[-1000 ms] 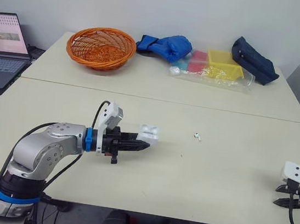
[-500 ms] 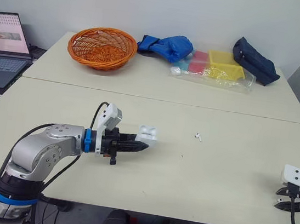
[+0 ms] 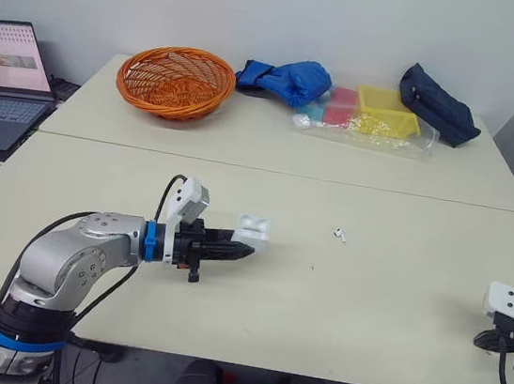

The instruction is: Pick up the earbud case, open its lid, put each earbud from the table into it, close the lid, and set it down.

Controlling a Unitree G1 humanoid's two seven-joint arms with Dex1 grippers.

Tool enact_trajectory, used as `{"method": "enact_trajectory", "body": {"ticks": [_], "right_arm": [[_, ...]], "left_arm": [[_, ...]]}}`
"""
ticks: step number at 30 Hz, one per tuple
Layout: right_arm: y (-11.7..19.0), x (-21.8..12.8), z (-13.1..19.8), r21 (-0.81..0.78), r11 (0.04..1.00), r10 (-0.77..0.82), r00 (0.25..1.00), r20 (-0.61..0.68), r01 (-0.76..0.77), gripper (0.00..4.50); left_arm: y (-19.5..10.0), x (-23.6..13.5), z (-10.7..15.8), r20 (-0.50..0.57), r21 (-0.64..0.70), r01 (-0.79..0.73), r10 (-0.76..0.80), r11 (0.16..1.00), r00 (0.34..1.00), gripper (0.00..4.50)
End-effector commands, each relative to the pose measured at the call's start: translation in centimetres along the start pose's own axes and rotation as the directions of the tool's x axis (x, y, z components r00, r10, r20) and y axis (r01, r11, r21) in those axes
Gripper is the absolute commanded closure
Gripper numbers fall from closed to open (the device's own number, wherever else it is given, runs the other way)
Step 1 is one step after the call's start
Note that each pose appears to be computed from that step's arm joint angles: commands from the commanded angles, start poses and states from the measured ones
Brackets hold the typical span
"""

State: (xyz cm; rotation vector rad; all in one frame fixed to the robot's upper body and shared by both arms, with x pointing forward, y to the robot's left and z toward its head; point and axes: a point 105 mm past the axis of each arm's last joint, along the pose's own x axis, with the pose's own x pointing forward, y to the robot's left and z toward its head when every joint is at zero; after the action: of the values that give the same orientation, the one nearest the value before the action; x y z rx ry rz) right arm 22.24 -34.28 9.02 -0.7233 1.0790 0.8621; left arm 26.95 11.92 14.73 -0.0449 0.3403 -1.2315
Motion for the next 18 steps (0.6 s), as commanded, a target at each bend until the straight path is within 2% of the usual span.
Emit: {"method": "enact_trajectory", "body": {"ticks": [1, 12, 13, 15, 18], "right_arm": [[-0.1, -0.3, -0.7, -0.001, 1.0, -0.008, 0.999, -0.035, 0.008, 4.48], [-0.1, -0.6, 0.4, -0.005, 1.0, -0.011, 1.0, 0.021, 0.011, 4.48], [-0.1, -0.7, 0.5, -0.003, 1.0, -0.005, 1.0, 0.027, 0.005, 4.12], [-0.3, -0.9, 0.8, 0.003, 1.0, -0.023, 0.999, 0.041, 0.022, 3.69], [-0.5, -1.4, 1.1, 0.009, 0.999, -0.035, 0.998, 0.048, 0.035, 2.61]], "left_arm": [[-0.7, -0.1, 1.2, 0.025, 0.051, 0.019, -0.021, 0.999, 0.999, 3.75], [-0.6, -0.1, 1.1, 0.024, 0.05, 0.016, -0.017, 0.999, 1.0, 3.75], [-0.6, -0.1, 1.1, 0.024, 0.049, 0.016, -0.017, 0.999, 1.0, 3.75], [-0.7, -0.1, 1.0, 0.023, 0.048, 0.019, -0.02, 0.999, 1.0, 3.75], [-0.7, -0.1, 1.0, 0.023, 0.047, 0.021, -0.022, 0.999, 1.0, 3.75]]}}
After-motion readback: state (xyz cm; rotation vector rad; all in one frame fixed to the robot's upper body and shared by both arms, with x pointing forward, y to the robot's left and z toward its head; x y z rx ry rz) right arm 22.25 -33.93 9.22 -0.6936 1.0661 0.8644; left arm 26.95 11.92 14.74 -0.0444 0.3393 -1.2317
